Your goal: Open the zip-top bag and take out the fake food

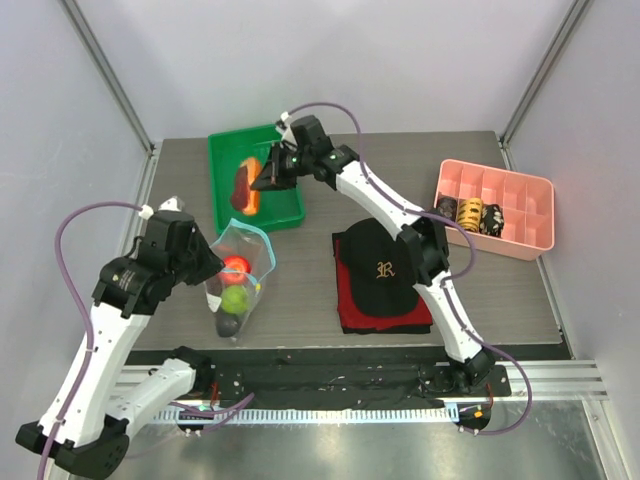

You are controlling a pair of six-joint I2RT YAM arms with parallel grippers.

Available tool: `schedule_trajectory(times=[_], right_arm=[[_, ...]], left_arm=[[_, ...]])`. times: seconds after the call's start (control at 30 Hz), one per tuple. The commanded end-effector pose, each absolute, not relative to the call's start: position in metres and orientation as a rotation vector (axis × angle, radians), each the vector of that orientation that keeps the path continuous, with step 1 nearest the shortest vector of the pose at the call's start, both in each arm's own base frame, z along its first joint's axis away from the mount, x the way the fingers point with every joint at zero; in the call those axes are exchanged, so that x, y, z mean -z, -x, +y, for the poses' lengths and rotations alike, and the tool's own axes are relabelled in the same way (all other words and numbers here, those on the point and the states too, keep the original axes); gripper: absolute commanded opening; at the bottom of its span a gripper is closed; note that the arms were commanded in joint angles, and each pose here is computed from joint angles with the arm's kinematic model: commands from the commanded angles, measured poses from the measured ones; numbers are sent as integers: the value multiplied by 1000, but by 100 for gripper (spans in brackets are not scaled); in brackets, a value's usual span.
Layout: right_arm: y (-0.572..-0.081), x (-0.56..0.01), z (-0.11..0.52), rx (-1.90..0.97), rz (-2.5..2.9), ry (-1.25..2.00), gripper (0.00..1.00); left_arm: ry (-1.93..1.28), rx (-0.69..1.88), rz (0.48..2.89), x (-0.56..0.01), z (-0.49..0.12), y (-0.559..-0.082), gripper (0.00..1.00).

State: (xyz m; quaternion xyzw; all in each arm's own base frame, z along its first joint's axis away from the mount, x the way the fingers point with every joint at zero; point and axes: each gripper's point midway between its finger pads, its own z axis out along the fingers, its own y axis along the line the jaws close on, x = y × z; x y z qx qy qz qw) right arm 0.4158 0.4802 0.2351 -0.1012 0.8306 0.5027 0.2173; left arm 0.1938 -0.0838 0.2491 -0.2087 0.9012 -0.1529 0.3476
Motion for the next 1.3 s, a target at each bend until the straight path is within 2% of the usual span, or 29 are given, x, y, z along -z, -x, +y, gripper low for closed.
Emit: schedule_trajectory(times=[0.0,0.27,0.33,0.37,0.43,0.47,0.53,0.77,0.83,0.93,0.97,1.13,1.27], right_arm=[[-455,-229,474,-1275,2131,390,2],[-501,-171,448,-999,2207,201,2],[-505,-155,444,-967,2246,164,21],[-505,-141,435,-919,2298,141,47],[-506,-148,430,-877,2318,122,66],[-496,-147,426,-865,2371,131,82],[-485,-153,416,-834,2416,126,96],[-394,-195,374,-676,2564,292,95],[-362,-236,378,-698,2496,375,93],[-320,-262,384,-761,2466,457,75],[-301,-254,393,-771,2491,496,55],[-252,-256,422,-910,2467,559,39],[-234,-239,451,-1024,2450,557,36]], left_arm=[[568,442,2340,-247,-91,-196,0],[535,585,2328,-242,-117,-215,0],[529,572,2362,-236,-118,-215,0],[528,575,2356,-236,-119,-216,0],[496,667,2357,-239,-132,-215,0],[496,678,2350,-239,-133,-216,0],[497,685,2346,-238,-134,-216,0],[423,725,2383,-232,-146,-221,0],[406,719,2383,-236,-147,-226,0],[386,721,2398,-236,-149,-226,0],[384,726,2400,-235,-150,-226,0],[350,789,2372,-246,-158,-227,0],[336,840,2353,-256,-164,-228,0]])
